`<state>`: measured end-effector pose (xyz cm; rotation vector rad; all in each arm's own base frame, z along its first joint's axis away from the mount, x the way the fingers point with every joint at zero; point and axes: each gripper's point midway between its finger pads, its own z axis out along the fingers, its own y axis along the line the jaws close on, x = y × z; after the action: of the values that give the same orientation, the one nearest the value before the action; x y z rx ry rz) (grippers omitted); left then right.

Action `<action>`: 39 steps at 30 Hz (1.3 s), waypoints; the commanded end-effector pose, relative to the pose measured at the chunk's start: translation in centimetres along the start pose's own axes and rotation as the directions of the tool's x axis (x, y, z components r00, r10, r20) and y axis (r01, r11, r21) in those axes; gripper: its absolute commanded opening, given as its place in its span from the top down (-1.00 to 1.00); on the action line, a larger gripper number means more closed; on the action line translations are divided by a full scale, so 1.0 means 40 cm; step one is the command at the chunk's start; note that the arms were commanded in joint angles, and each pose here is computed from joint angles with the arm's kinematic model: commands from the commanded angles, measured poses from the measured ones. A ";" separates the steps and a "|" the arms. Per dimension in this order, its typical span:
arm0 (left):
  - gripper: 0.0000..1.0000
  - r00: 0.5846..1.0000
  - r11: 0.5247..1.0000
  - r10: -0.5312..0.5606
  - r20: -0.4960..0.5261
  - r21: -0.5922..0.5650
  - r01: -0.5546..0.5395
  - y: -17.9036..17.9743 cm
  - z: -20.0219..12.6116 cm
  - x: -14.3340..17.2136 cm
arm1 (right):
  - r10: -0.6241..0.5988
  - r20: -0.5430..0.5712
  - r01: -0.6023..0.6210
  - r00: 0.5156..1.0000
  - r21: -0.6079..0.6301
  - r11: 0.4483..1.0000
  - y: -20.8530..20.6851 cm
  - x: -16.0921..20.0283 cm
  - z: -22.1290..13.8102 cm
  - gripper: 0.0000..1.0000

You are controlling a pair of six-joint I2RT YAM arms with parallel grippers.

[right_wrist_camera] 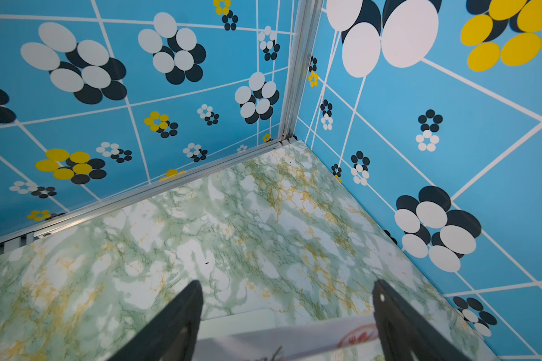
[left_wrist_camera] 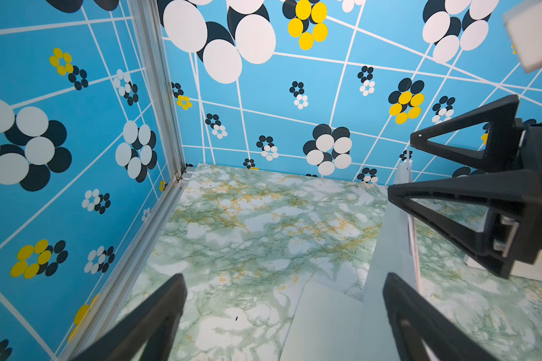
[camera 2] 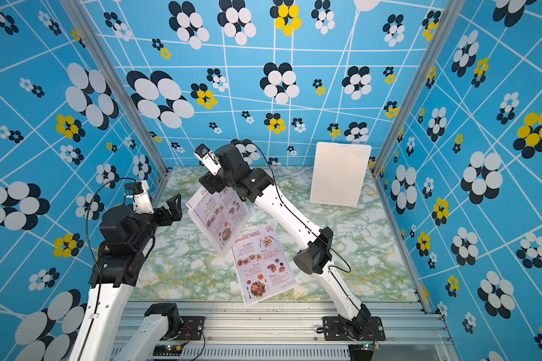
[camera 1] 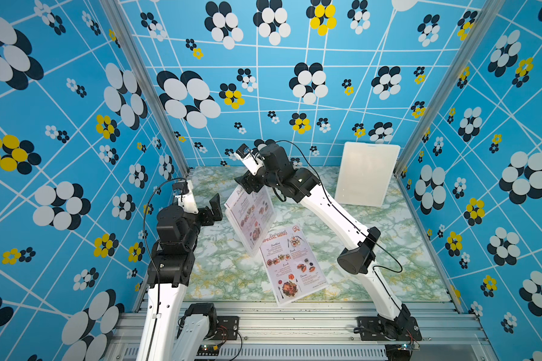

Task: Insert the menus into the narrow rack
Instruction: Insert the menu into the narrow rack.

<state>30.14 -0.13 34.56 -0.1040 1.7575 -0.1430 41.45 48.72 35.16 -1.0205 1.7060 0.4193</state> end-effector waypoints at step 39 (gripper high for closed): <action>-0.99 1.000 1.000 -0.010 -0.019 -0.025 0.010 0.021 0.012 0.051 | -0.125 -0.095 0.129 0.988 0.035 0.991 0.061 0.025 -0.027 -0.77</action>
<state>30.30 -0.04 32.12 -0.1131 1.8043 -0.1394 38.69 49.79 34.39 -1.1312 1.6850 0.2908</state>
